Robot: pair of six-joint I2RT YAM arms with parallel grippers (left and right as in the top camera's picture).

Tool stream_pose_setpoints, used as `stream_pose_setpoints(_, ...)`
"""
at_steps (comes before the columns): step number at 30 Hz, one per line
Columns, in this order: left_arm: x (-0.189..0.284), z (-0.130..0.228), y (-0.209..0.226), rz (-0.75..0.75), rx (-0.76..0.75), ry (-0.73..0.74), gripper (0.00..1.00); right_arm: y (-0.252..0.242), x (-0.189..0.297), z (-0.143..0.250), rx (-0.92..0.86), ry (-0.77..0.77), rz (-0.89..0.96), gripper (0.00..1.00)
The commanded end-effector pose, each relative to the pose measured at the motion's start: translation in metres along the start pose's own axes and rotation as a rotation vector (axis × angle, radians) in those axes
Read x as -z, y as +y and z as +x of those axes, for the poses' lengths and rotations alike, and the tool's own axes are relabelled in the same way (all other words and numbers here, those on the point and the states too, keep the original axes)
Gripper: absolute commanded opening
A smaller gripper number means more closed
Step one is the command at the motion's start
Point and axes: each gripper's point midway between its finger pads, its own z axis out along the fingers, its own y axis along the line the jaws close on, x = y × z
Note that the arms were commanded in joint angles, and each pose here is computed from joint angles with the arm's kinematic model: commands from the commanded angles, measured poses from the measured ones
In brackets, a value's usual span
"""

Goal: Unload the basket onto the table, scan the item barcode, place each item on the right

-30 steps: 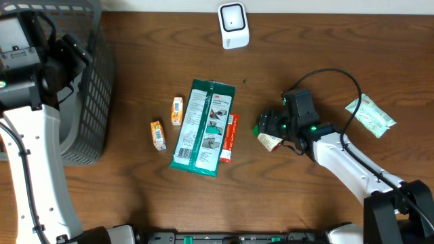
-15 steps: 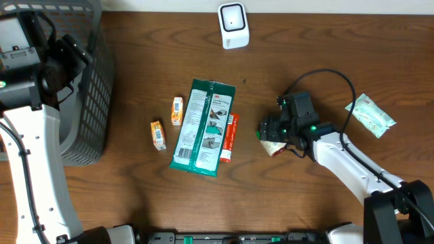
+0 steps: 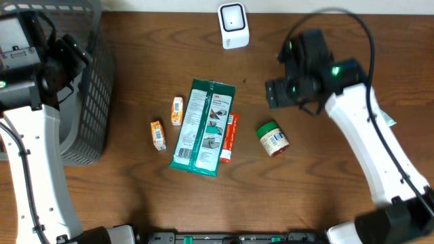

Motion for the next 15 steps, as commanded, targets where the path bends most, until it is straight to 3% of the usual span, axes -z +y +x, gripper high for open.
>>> stream_pose_setpoints(1, 0.0, -0.003, 0.001, -0.009, 0.0, -0.008, 0.84, 0.005, -0.014, -0.003, 0.07, 0.131, 0.017, 0.92)
stream_pose_setpoints(3, 0.0, -0.003, 0.001, -0.009, 0.0, -0.007, 0.84, 0.008, -0.032, 0.007, 0.088, 0.225, 0.025, 0.99)
stream_pose_setpoints(15, 0.0, -0.003, 0.001, -0.009, 0.0, -0.008, 0.84, 0.023, -0.12, 0.053, 0.13, 0.531, 0.04, 0.99)
